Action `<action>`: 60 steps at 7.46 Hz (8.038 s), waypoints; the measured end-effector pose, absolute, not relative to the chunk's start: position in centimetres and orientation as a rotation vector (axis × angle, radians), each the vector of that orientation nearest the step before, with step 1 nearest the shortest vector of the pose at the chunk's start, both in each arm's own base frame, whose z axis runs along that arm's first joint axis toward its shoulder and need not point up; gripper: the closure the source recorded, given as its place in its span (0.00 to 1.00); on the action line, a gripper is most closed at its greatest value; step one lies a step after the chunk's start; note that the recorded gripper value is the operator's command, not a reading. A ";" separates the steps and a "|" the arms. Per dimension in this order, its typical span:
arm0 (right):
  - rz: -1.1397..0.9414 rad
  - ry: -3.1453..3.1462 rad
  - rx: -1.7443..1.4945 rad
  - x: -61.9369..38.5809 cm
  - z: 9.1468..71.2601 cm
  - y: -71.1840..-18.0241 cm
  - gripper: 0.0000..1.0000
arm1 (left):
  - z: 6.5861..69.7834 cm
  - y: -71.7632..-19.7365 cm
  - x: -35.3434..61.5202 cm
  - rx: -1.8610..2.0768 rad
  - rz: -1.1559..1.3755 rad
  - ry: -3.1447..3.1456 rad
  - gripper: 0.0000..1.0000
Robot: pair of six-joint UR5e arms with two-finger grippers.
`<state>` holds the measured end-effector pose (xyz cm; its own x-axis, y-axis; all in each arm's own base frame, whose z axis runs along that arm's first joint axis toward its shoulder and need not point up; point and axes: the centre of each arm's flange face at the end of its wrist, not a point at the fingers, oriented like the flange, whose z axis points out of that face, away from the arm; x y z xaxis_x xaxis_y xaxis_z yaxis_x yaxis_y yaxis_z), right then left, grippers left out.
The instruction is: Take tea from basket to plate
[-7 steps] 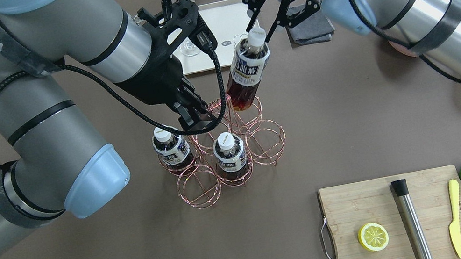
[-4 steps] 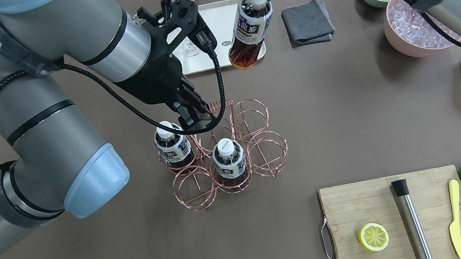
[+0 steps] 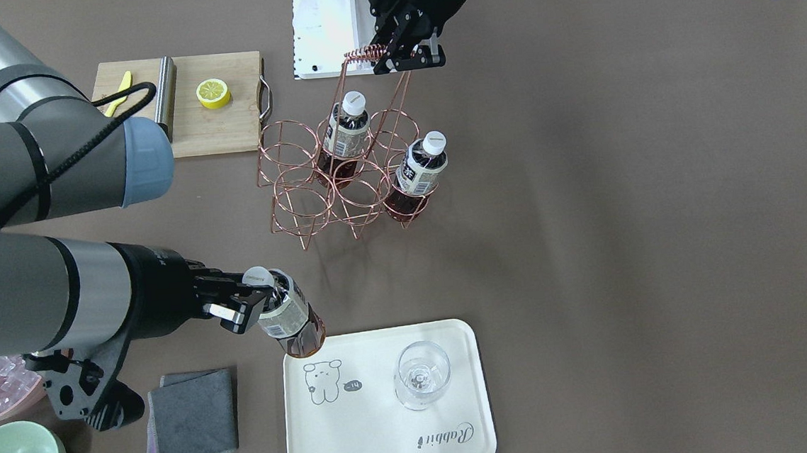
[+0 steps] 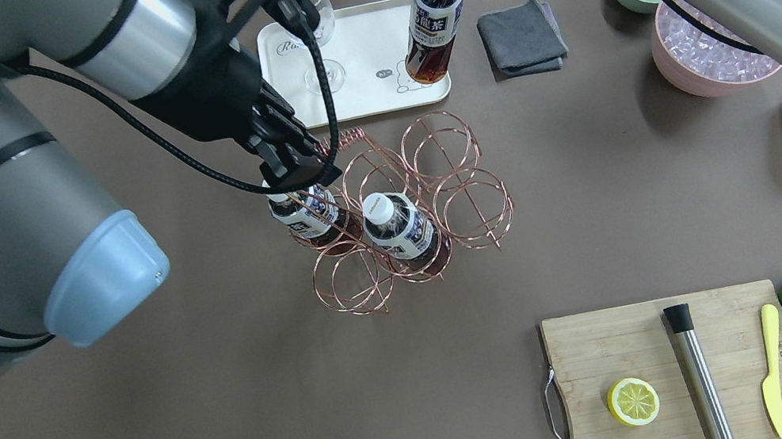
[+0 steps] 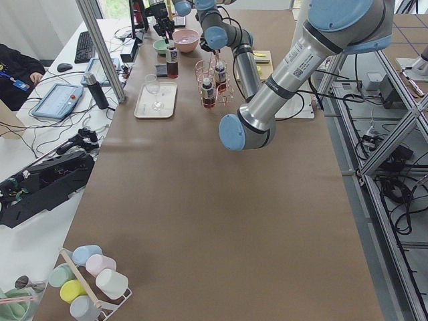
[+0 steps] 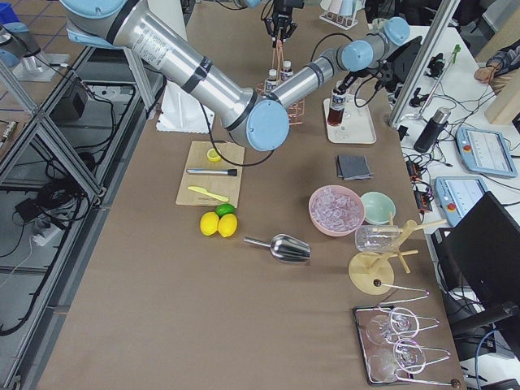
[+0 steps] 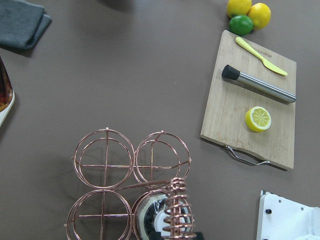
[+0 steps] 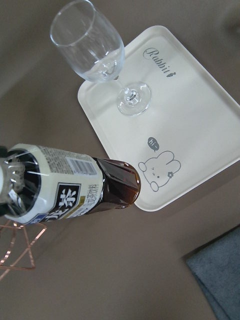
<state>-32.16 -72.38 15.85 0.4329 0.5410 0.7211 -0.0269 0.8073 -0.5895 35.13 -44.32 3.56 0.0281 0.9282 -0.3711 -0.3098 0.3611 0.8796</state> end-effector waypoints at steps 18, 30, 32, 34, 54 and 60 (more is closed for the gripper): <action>-0.080 -0.851 -0.098 -9.0 39.5 -55.8 0.00 | 35.8 -69.9 1.6 0.693 1.159 0.680 1.00; -0.212 -0.694 -0.116 8.3 62.9 -44.2 0.00 | 39.2 -74.5 3.5 0.741 1.186 0.498 0.01; -0.210 -0.695 -0.122 8.3 63.4 -44.1 0.00 | 39.4 -74.4 3.2 0.738 1.173 0.501 0.01; -0.206 -0.696 -0.134 8.3 64.0 -43.7 0.00 | 41.9 -73.5 0.4 0.706 1.098 0.516 0.01; -0.167 -0.700 -0.106 10.3 63.9 -43.8 0.00 | 62.6 -60.7 -2.8 -0.078 -0.139 0.778 0.01; -0.168 -0.698 -0.084 10.4 62.5 -43.9 0.00 | 60.9 -55.6 -4.2 -0.015 -0.026 0.783 0.01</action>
